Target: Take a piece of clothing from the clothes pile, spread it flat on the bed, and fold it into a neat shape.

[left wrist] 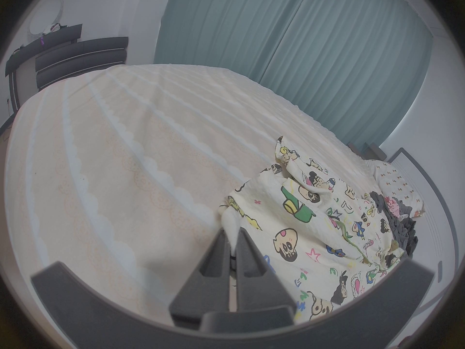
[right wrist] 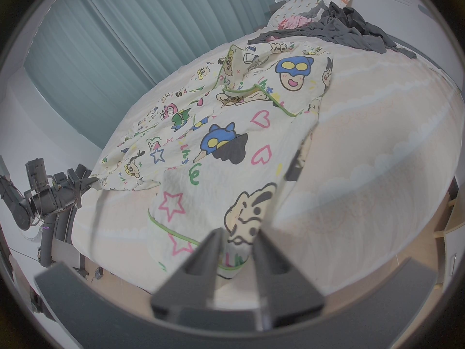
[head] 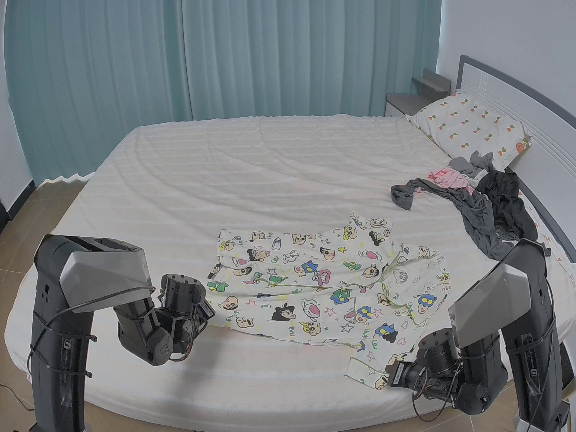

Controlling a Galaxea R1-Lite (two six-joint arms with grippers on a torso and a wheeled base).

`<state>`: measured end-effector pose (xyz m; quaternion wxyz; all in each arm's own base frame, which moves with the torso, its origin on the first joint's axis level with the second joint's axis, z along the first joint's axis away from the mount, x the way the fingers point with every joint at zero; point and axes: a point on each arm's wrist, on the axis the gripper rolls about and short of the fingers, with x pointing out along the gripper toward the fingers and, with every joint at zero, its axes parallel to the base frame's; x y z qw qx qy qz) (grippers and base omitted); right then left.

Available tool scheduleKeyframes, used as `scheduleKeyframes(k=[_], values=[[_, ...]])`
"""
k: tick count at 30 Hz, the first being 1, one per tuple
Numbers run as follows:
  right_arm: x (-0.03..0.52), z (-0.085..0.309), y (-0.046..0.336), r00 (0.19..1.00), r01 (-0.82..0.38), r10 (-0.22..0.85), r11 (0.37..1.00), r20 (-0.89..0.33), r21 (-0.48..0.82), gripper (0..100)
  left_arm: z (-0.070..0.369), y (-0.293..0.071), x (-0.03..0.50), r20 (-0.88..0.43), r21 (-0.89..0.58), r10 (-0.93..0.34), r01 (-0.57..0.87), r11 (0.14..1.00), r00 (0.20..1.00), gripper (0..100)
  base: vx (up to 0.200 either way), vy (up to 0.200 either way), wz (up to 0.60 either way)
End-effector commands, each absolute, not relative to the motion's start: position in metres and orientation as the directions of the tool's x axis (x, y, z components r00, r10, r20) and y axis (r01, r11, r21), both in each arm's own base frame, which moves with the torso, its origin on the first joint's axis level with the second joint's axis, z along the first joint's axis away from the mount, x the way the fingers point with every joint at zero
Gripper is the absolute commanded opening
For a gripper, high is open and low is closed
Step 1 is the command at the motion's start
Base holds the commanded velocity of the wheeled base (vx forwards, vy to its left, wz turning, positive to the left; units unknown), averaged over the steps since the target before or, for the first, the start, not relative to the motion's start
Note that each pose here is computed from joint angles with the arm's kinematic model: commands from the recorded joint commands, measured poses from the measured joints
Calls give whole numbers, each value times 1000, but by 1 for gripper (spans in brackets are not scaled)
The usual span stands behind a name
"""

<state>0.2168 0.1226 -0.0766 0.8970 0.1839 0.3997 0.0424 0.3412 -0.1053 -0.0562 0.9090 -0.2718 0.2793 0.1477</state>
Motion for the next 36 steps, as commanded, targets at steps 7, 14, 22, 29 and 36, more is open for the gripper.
scheduleKeyframes(k=[7,14,22,29,36], values=[[213,-50,118,718,48,240,920,-654,389,0,-51,-103,334,-594,-385,120,-412,826,796,0,0,0,0],[205,-25,108,747,19,241,924,-619,382,0,-39,-99,321,-597,-362,121,-401,841,793,0,0,0,0],[196,-12,93,751,25,224,930,-621,367,0,-35,-96,311,-609,-339,123,-397,853,784,0,0,0,0],[194,-9,91,749,12,219,939,-625,344,0,-34,-96,302,-624,-324,120,-395,859,772,0,0,0,0],[188,-2,88,723,6,207,952,-659,306,0,-33,-93,290,-644,-294,124,-394,871,755,0,0,0,0]])
